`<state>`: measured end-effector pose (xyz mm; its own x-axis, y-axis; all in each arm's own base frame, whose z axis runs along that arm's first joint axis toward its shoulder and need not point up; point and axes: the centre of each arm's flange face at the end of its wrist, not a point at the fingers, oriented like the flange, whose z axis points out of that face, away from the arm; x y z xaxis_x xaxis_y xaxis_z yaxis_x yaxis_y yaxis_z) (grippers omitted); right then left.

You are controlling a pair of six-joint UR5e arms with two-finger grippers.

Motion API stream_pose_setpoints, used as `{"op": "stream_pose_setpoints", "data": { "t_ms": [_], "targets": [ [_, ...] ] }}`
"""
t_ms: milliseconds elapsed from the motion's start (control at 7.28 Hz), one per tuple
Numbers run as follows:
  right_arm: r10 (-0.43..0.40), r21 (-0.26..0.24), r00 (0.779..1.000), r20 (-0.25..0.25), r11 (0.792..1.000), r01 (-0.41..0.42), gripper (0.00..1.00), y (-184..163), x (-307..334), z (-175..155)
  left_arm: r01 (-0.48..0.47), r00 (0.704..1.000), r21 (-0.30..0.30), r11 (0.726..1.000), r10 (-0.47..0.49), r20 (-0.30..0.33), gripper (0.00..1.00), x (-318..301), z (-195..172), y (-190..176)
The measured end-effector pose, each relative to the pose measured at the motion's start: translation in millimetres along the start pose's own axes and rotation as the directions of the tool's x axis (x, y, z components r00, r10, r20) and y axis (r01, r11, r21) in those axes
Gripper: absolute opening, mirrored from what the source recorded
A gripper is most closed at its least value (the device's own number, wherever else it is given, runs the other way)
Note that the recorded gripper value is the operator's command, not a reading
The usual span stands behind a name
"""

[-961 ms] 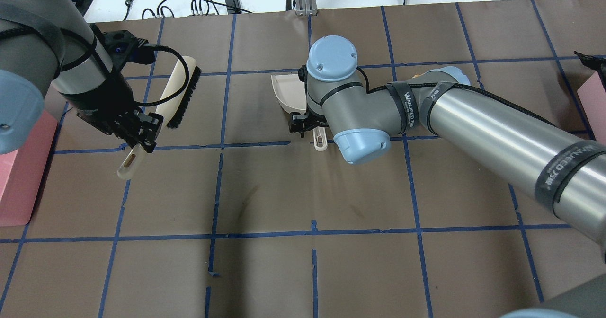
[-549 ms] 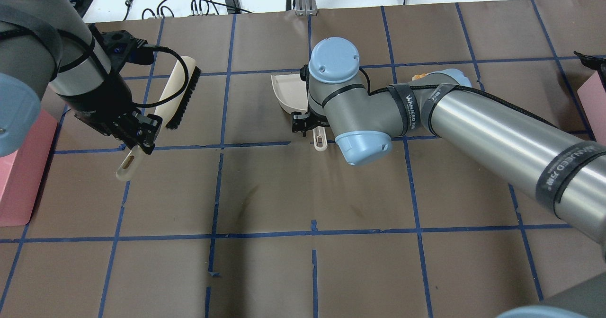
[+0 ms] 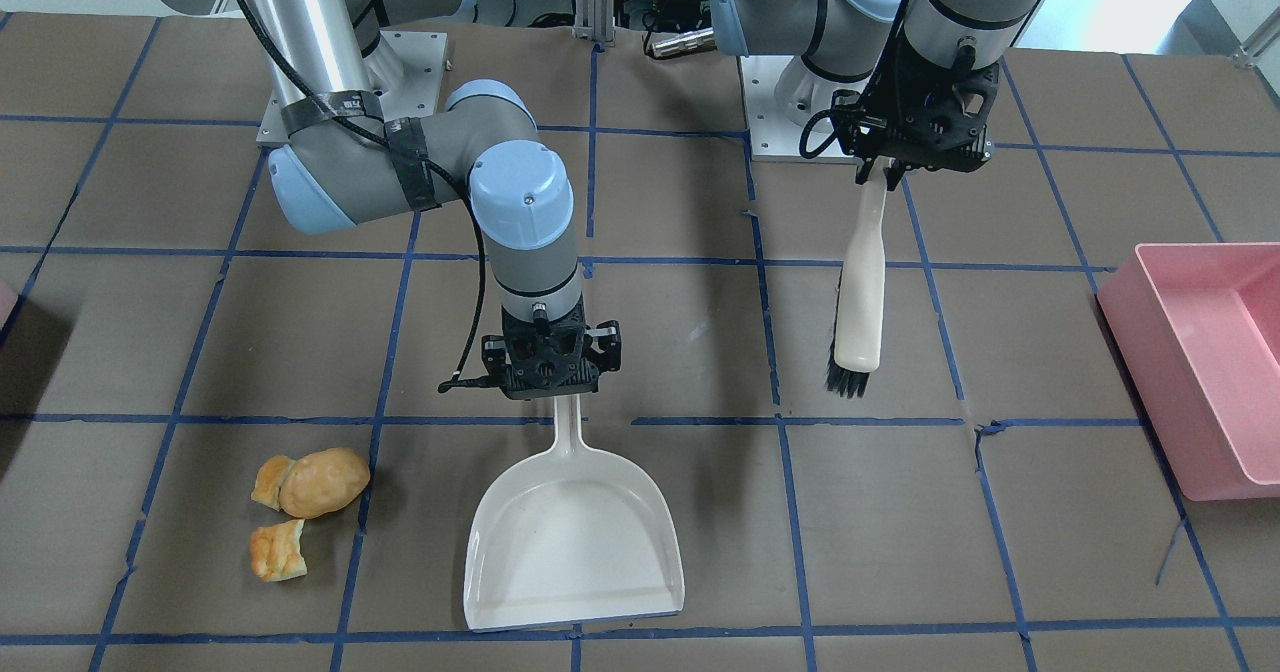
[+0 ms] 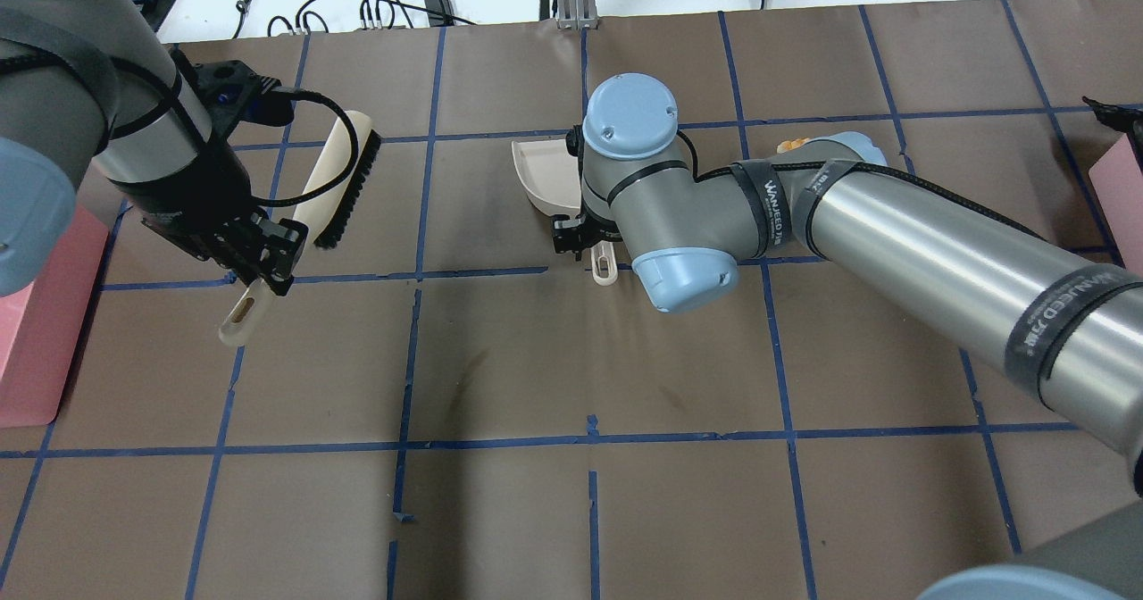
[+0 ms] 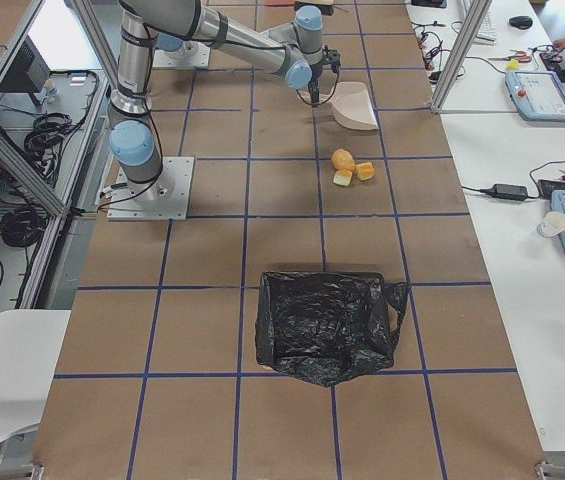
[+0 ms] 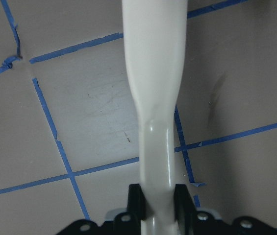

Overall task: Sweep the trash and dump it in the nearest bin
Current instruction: 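Grasp the white dustpan handle with the right gripper, then move the dustpan with the right gripper beside the trash pile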

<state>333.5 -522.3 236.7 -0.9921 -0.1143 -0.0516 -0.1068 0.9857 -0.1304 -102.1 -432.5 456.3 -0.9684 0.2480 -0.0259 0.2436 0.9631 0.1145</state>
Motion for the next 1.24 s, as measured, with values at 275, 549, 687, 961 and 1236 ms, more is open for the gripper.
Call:
{"op": "stream_pose_setpoints", "data": {
  "t_ms": [275, 549, 687, 961, 1236],
  "targets": [
    [-0.002, 0.000, 1.000, 0.002, 1.000, 0.002, 0.12, -0.9, -0.5, 0.0, 0.000, 1.000, 0.001, 1.000, 0.000, -0.001, 0.00, 0.1, -0.3, -0.1],
    [-0.004, 0.000, 1.000, 0.005, 1.000, 0.004, 0.05, -1.1, -1.2, -0.3, -0.001, 1.000, 0.001, 1.000, 0.001, -0.004, 0.00, 0.5, 0.8, 0.1],
    [-0.004, 0.000, 1.000, 0.007, 1.000, 0.004, 0.03, -1.6, -0.6, -0.4, 0.000, 1.000, 0.004, 1.000, 0.000, -0.004, 0.00, 0.6, -0.6, 0.2],
    [-0.011, 0.005, 1.000, 0.005, 1.000, 0.011, 0.00, -3.9, 2.1, -3.4, 0.002, 1.000, 0.009, 1.000, -0.002, -0.006, 0.00, 0.9, -2.3, 0.3],
    [-0.040, 0.027, 0.999, 0.001, 0.999, 0.040, 0.00, -19.1, 15.5, -29.0, 0.005, 1.000, 0.017, 1.000, -0.005, -0.018, 0.00, 2.0, -4.1, -0.3]
  ]
}}
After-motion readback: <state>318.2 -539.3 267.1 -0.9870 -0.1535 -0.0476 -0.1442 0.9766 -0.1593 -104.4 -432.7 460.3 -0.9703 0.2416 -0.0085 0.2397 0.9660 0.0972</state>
